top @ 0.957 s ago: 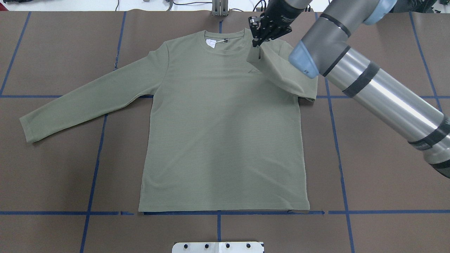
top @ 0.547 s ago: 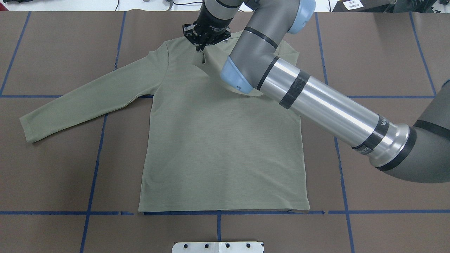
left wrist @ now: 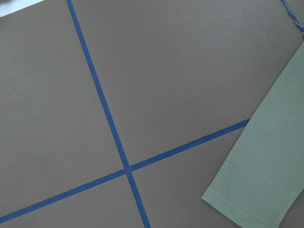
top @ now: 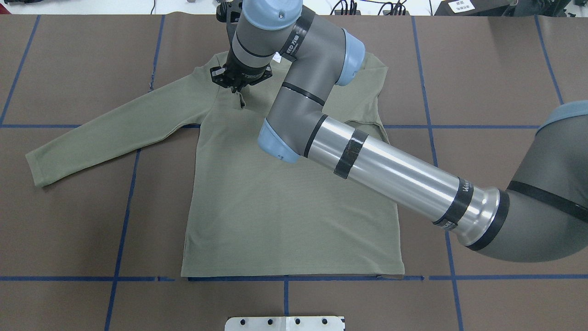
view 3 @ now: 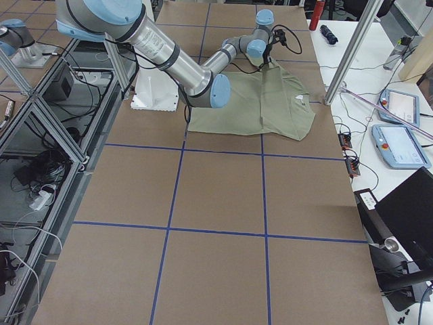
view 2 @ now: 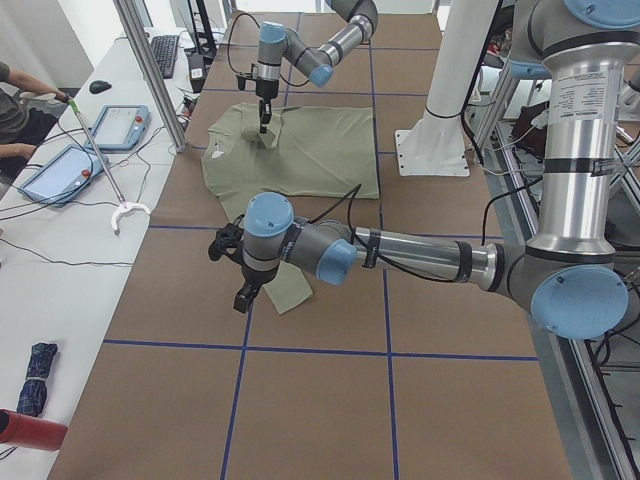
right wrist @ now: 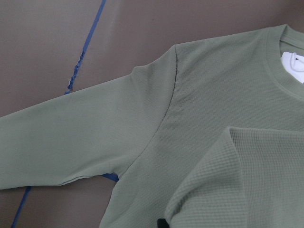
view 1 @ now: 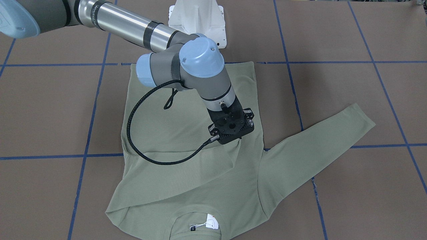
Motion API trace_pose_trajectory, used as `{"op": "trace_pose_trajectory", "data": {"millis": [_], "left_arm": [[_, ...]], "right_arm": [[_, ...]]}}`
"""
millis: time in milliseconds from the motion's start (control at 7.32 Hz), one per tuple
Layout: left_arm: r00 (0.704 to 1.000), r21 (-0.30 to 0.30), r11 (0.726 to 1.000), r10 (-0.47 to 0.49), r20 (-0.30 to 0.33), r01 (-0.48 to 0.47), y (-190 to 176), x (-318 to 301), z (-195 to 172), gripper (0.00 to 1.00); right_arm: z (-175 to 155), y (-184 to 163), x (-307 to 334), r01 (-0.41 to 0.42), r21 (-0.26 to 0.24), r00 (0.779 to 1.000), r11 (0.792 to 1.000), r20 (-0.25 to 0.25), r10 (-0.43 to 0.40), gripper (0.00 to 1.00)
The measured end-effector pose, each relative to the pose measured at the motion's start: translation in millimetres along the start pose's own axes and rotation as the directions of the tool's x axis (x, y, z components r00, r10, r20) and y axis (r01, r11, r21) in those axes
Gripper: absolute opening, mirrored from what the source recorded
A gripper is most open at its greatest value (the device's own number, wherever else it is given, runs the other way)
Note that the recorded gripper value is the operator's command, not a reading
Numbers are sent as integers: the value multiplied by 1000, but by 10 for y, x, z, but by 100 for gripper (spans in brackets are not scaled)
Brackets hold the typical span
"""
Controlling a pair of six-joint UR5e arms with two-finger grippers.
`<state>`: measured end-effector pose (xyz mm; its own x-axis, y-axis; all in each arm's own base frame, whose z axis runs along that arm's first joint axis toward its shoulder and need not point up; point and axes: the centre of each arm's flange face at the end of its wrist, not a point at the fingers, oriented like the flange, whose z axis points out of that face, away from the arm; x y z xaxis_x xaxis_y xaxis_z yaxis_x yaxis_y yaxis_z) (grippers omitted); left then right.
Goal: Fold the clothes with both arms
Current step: 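Lift the sleeve cuff with the right gripper and fold it across the shirt body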
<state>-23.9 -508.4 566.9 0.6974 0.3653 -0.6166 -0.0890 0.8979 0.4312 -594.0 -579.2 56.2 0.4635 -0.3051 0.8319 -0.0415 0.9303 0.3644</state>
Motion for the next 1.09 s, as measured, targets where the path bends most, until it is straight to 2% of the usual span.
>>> {"op": "trace_pose_trajectory", "data": {"millis": [410,547,683,957,1094], "left_arm": [[1000,-1,1000,-2,1,2,2,-4,4,100],[1000,-1,1000,-2,1,2,-2,-3,3,100],[1000,-1,1000,-2,1,2,-4,-3,2,100],[1000,4,1000,2,3,-2,-43,8,-12,100],[1000,5,1000,3,3,-3,-58,11,-16,100]], "right_arm": [[256,257,-226,13,56,1000,998,6,-13,0],[312,284,-229,15,64,1000,998,2,-15,25],[339,293,-232,17,71,1000,997,4,-18,98],[293,294,-479,4,117,999,993,34,-8,99],[248,319,-688,-54,156,997,986,60,45,99]]}}
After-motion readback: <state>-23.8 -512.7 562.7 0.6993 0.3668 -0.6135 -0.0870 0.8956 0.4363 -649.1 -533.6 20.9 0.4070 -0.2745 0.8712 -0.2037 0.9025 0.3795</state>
